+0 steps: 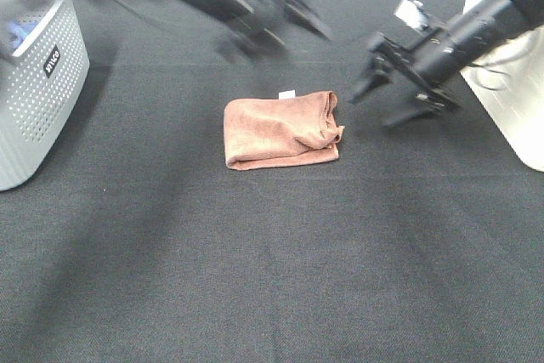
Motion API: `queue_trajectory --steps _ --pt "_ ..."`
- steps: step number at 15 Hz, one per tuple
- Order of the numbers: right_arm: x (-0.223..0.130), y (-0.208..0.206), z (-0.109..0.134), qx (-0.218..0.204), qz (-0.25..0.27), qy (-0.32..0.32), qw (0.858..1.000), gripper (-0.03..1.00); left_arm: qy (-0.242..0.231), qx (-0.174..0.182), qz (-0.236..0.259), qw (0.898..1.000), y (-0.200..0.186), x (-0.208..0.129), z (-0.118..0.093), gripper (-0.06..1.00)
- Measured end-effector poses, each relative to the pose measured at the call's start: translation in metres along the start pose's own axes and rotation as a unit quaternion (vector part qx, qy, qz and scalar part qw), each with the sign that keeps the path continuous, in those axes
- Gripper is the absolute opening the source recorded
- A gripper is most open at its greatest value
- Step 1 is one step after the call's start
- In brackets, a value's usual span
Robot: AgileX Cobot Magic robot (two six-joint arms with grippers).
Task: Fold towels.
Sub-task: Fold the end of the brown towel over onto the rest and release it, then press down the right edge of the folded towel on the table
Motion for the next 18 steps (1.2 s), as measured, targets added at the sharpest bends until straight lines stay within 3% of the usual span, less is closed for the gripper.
queue_trajectory --steps 3,4,5,7,9,12,16,18 --pt "0.002 0.021 0.057 0.024 0.008 -0.078 0.997 0.71 0.051 0.093 0.023 0.994 -0.02 0.012 0.04 0.64" --pt "0.002 0.021 0.057 0.024 0.008 -0.078 0.997 0.71 0.051 0.093 0.023 0.994 -0.02 0.012 0.04 0.64" --pt "0.004 0.026 0.073 0.039 0.001 -0.093 0.995 0.71 0.062 0.111 0.03 0.991 -0.022 0.011 0.045 0.64" --pt "0.011 0.038 0.09 0.083 -0.022 -0.094 0.992 0.71 0.077 0.134 0.042 0.987 -0.024 0.01 0.052 0.64" --pt "0.013 0.056 0.084 0.108 -0.026 -0.075 0.991 0.71 0.08 0.141 0.049 0.986 -0.024 0.008 0.053 0.64" --pt "0.007 0.079 0.05 0.1 -0.005 -0.051 0.994 0.71 0.078 0.144 0.063 0.984 -0.025 0.005 0.054 0.64" --pt "0.013 0.063 0.004 0.054 -0.015 -0.027 0.998 0.71 0.079 0.146 0.077 0.983 -0.029 0.002 0.051 0.64" --pt "0.014 0.061 -0.001 0.042 -0.015 -0.025 0.999 0.71 0.078 0.149 0.087 0.982 -0.03 0.0 0.052 0.64"
Point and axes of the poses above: a point on each arm's last joint axis where the gripper is mounted, y pointing out along that axis toward the gripper, z along the wrist's bending axis when the last joint is at zero, x = y × z, the point moved 3 cm from there along y, pointing out along that axis toward the gripper, and after that the axes turned 7 degrees about -y, right-handed, at the moved point
